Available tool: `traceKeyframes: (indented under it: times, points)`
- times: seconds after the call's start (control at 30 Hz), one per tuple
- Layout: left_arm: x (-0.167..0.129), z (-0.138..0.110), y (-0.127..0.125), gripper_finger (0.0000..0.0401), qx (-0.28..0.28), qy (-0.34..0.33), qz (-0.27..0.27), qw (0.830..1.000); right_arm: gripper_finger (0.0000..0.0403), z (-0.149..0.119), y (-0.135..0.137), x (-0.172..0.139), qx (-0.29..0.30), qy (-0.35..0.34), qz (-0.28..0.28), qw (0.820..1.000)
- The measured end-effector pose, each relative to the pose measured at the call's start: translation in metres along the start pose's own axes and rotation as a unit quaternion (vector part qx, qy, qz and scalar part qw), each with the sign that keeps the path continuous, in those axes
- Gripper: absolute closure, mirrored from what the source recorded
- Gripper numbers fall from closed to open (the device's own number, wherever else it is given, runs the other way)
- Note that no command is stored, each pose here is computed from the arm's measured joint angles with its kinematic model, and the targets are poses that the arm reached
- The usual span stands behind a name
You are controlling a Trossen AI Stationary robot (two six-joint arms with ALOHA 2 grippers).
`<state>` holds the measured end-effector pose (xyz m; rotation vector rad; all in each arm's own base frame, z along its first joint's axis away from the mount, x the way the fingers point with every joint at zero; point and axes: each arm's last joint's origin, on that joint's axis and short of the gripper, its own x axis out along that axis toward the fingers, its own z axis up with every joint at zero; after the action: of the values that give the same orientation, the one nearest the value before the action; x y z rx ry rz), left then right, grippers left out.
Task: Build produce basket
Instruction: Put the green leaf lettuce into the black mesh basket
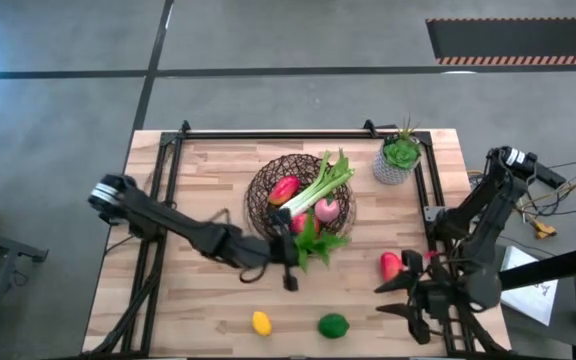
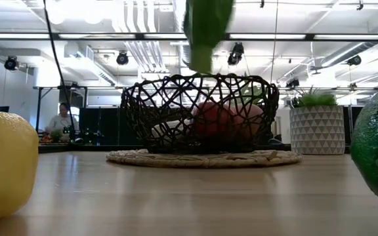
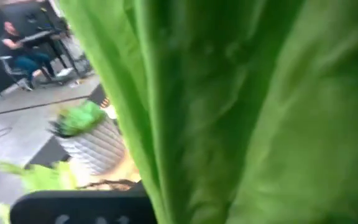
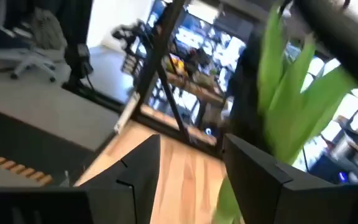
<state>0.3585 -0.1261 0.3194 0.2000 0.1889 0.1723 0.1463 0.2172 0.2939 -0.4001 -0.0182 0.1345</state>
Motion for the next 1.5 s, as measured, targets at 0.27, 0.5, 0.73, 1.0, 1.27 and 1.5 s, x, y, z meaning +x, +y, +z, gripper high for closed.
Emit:
traceKeyframes:
  times: [0.27, 0.5, 0.73, 1.0, 1.27, 1.5]
  points:
    - [-0.008, 0.006, 0.088, 0.0368, -0.019, 0.056, 0.146, 0.987, 0.0254, -0.028, 0.028, 0.007, 0.010, 0.045, -0.002, 0.999]
    - [0.022, -0.044, 0.151, 0.0368, -0.062, 0.138, 0.202, 0.968, 0.0270, -0.041, 0.040, 0.012, -0.008, 0.070, -0.031, 0.997]
    - [0.047, -0.073, 0.160, 0.0368, -0.082, 0.141, 0.205, 0.965, 0.0285, -0.042, 0.041, 0.012, -0.002, 0.070, -0.035, 0.997]
    - [0.060, -0.096, 0.155, 0.0368, -0.092, 0.173, 0.192, 0.962, 0.0297, -0.042, 0.041, 0.012, -0.001, 0.071, -0.035, 0.997]
    - [0.074, -0.116, 0.161, 0.0368, -0.159, 0.195, 0.154, 0.955, 0.0306, -0.042, 0.041, 0.012, 0.009, 0.071, -0.035, 0.997]
    - [0.077, -0.122, 0.165, 0.0363, -0.170, 0.202, 0.155, 0.952, 0.0308, -0.045, 0.041, 0.012, 0.014, 0.075, -0.034, 0.996]
